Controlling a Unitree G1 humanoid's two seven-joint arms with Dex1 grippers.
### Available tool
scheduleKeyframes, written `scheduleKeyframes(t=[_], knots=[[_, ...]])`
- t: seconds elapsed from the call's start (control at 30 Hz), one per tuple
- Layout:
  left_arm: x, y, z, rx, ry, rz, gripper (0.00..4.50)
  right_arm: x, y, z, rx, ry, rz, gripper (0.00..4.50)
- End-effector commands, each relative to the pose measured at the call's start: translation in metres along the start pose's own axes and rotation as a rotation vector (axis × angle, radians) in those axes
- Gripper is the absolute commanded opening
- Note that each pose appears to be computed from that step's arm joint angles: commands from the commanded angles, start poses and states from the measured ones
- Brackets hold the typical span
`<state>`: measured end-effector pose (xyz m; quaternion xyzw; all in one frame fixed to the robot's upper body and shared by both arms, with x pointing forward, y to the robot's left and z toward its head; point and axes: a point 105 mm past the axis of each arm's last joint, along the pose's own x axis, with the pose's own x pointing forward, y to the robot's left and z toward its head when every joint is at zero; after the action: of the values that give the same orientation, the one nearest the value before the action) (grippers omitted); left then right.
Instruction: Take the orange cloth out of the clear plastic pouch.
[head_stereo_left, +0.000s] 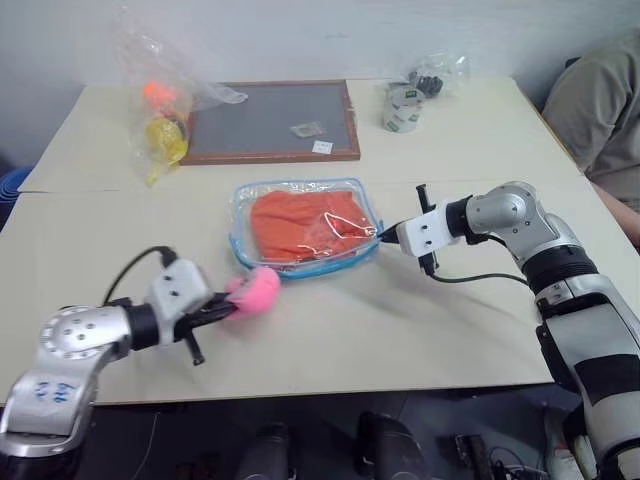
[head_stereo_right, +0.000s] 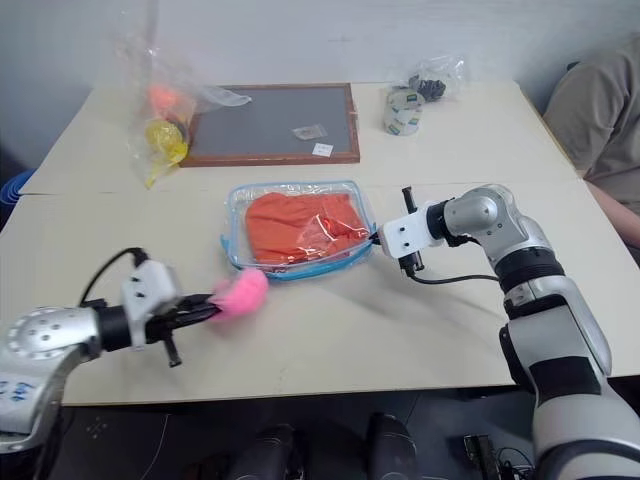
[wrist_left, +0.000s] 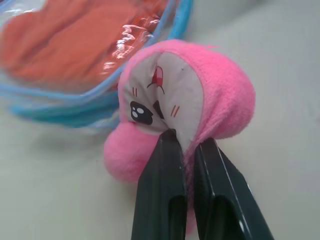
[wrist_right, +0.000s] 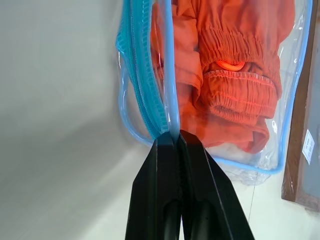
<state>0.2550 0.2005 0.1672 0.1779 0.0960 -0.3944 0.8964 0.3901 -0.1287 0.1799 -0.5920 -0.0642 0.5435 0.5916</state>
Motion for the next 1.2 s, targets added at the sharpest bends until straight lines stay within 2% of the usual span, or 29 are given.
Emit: scheduleKeyframes(t=[0.03, 0.17, 0.5, 0.8, 0.93, 1.2], knots=[[-0.015, 0.012, 0.013, -0.046, -0.057, 0.059, 0.02, -0.014, -0.012, 0.002, 0.017, -0.019, -0.069, 0.0], [-0.026, 0.027, 0.01, -0.116, -0.073, 0.125, 0.02, -0.016, -0.007, 0.001, 0.032, -0.029, -0.066, 0.0], [-0.034, 0.034, -0.029, -0.181, -0.001, 0.186, 0.02, -0.018, -0.005, 0.001, 0.037, -0.024, -0.068, 0.0], [-0.038, 0.044, -0.035, -0.2, -0.008, 0.222, 0.02, -0.018, -0.001, 0.001, 0.055, -0.027, -0.041, 0.0], [-0.033, 0.039, -0.037, -0.231, -0.016, 0.204, 1.17, -0.018, 0.006, 0.001, 0.076, -0.029, -0.011, 0.97], [-0.047, 0.036, -0.042, -0.297, -0.014, 0.252, 3.6, -0.032, 0.01, 0.004, 0.196, -0.059, -0.077, 3.61]])
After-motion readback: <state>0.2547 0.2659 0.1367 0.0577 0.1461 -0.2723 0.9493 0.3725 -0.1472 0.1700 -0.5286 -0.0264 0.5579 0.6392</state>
